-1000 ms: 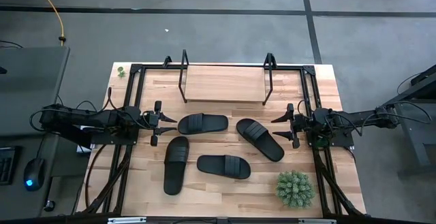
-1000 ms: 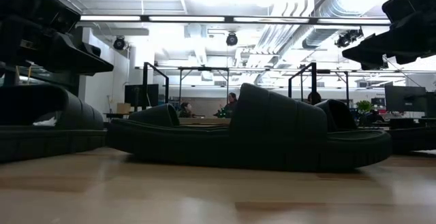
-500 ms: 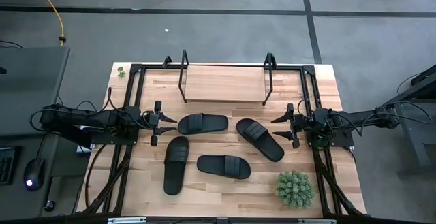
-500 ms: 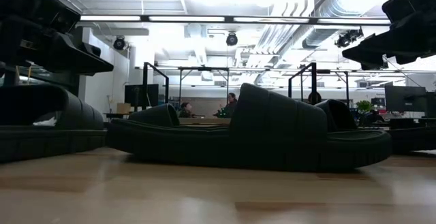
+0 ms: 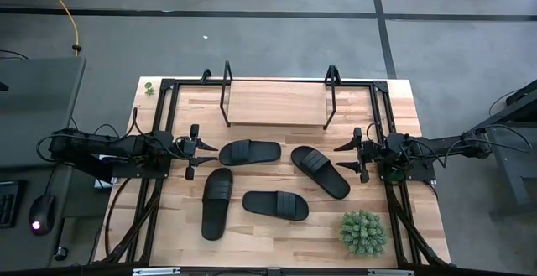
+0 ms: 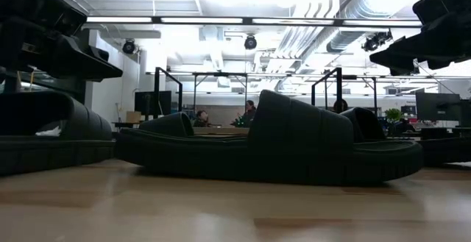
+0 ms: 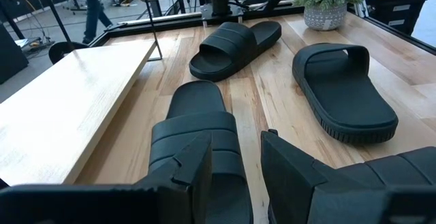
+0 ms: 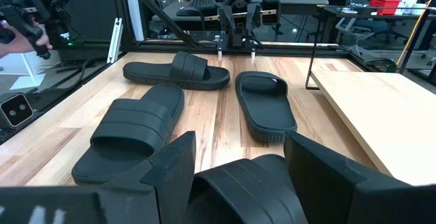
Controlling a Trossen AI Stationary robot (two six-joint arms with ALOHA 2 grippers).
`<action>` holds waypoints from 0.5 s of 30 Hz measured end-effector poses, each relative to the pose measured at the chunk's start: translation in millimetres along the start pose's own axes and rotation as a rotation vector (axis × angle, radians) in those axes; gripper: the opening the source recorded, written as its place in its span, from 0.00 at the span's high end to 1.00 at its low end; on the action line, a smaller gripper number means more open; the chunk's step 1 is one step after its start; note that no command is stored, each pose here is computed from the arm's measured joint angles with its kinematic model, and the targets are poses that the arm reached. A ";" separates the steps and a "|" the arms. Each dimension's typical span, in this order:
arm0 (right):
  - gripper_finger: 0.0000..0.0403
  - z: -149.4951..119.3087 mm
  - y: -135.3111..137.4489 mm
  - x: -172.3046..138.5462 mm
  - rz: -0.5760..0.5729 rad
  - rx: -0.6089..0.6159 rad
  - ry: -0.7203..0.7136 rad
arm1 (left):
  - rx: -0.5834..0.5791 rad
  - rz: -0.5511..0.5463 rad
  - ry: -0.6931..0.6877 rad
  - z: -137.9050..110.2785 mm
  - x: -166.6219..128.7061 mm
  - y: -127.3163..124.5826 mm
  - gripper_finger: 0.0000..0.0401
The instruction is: Pick and place slides into the shelf
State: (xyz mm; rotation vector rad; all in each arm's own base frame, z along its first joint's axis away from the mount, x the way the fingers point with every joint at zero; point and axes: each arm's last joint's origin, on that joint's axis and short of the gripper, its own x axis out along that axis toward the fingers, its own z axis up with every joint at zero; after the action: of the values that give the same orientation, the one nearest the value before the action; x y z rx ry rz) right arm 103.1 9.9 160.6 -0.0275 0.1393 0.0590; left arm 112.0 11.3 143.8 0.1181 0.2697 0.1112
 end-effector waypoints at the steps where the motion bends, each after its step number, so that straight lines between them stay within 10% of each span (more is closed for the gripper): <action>1: 0.47 0.0 0.0 0.0 0.000 0.000 0.000 | 0.000 0.000 0.000 0.1 0.0 0.0 0.72; 15: 0.47 0.0 0.0 0.0 0.000 0.017 0.000 | -0.004 -0.003 -0.001 0.1 0.0 -0.1 0.72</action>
State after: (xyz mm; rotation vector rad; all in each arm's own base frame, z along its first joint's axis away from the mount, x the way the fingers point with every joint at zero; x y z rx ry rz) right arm 103.1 9.8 160.6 -0.0104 0.1394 0.0574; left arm 112.0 11.3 143.9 0.1139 0.2689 0.1086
